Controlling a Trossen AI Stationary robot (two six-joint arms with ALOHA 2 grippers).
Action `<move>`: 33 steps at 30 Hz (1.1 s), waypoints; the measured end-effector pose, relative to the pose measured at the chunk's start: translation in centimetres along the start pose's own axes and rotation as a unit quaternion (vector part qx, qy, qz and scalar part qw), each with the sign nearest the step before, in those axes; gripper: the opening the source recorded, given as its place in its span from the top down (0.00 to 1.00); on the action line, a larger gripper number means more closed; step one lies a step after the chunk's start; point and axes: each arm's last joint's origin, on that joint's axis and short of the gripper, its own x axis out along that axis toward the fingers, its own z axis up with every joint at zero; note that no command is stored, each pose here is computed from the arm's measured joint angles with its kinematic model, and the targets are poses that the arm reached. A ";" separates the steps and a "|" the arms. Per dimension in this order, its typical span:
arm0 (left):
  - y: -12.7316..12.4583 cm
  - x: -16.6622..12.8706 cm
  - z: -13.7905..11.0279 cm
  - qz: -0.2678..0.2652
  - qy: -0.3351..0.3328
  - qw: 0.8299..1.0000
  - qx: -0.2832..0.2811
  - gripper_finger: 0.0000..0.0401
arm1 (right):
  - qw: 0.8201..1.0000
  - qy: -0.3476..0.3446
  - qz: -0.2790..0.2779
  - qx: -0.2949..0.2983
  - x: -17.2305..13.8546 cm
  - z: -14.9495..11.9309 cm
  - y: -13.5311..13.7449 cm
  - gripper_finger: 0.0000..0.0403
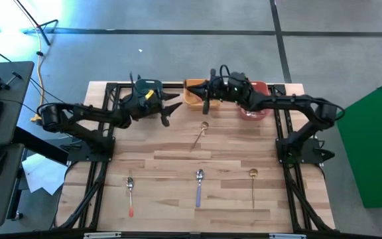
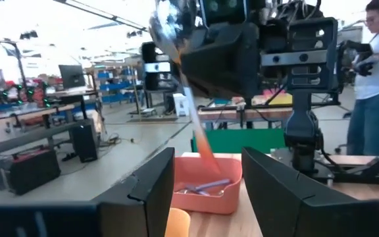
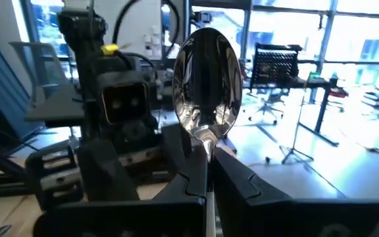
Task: Sort silverware by color (type)
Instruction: Put the right orange spoon into the blue bin
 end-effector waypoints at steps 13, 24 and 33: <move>0.8 0.7 0.7 -0.055 0.001 0.998 -0.043 0.58 | 0.998 -0.010 0.066 -0.009 2.6 -0.9 0.6 1.00; -0.6 1.5 1.8 -0.116 -0.018 0.992 -0.045 0.62 | 0.994 -0.034 0.100 -0.038 3.0 -0.4 3.4 1.00; -1.6 1.5 1.9 -0.142 -0.024 0.989 -0.025 0.97 | 0.991 -0.039 0.118 -0.050 3.2 -0.2 4.9 1.00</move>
